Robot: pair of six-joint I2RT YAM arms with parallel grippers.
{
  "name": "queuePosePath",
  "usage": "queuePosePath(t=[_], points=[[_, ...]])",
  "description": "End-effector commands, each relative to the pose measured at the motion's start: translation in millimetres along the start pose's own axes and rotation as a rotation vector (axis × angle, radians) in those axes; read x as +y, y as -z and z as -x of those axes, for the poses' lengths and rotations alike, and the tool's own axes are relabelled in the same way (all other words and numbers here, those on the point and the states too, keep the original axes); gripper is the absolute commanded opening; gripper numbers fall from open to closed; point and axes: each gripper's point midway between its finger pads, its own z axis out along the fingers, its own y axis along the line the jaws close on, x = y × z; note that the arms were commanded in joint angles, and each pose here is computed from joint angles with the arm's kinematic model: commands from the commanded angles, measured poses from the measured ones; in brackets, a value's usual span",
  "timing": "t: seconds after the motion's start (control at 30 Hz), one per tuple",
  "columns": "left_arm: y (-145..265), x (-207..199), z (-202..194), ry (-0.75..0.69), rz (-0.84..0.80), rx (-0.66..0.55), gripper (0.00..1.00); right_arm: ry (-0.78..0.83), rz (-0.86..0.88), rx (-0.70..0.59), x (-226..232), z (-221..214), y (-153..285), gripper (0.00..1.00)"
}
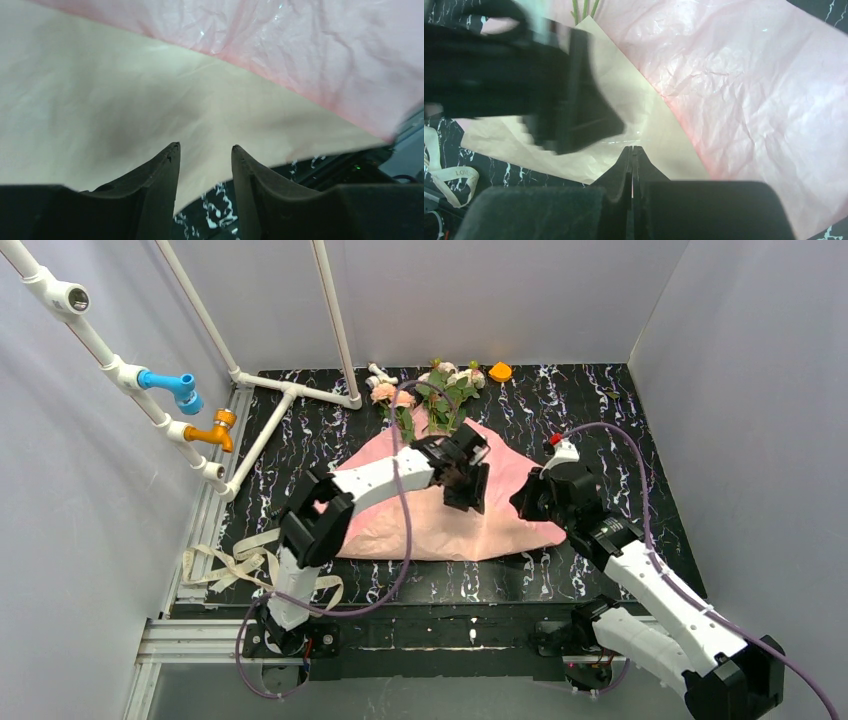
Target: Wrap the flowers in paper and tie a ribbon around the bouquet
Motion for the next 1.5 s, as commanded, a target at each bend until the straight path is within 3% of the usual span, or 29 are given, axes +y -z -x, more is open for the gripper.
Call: queuePosePath(t=[0.0, 0.07, 0.13, 0.27, 0.33, 0.4, 0.5, 0.57, 0.83, 1.03, 1.3, 1.47], points=[[94.4, 5.7, 12.2, -0.007, 0.003, -0.091, 0.44, 0.069, 0.053, -0.077, 17.8, 33.5, 2.4, 0.01], [109.5, 21.0, -4.8, -0.007, 0.058, -0.072, 0.43, 0.08, 0.063, -0.061, 20.3, 32.3, -1.1, 0.01], [117.9, 42.8, -27.2, 0.003, 0.124, -0.052, 0.34, 0.09, 0.074, -0.047, 23.1, 32.0, -3.6, 0.01], [114.4, 78.2, -65.5, 0.055, 0.204, -0.038, 0.28, 0.078, 0.066, -0.012, 23.6, 28.9, -4.6, 0.01], [107.0, 64.8, -71.0, 0.056, 0.103, -0.042, 0.26, -0.023, -0.066, 0.018, 1.7, 18.7, -2.1, 0.3], [102.5, 49.2, -67.8, 0.041, 0.017, -0.068, 0.26, -0.126, -0.221, 0.083, -27.3, -8.7, 2.5, 0.5], [102.7, 30.0, -48.5, 0.015, -0.031, -0.098, 0.26, -0.247, -0.347, 0.153, -50.5, -42.4, 13.2, 0.7], [99.6, 16.8, -35.3, -0.008, -0.067, -0.1, 0.26, -0.322, -0.418, 0.158, -64.3, -58.5, 22.1, 0.75], [70.7, -25.0, -4.1, -0.039, -0.178, -0.051, 0.25, -0.495, -0.543, 0.057, -102.4, -91.3, 40.0, 0.76], [58.7, -25.9, -6.1, -0.031, -0.178, -0.025, 0.24, -0.602, -0.559, 0.045, -112.9, -117.0, 33.0, 0.72], [55.4, -17.3, -15.5, -0.036, -0.161, -0.011, 0.24, -0.664, -0.457, -0.094, -108.2, -99.0, 19.1, 0.67], [53.8, -17.4, -15.0, -0.035, -0.16, -0.009, 0.24, -0.66, -0.448, -0.109, -110.7, -100.8, 12.0, 0.62]])
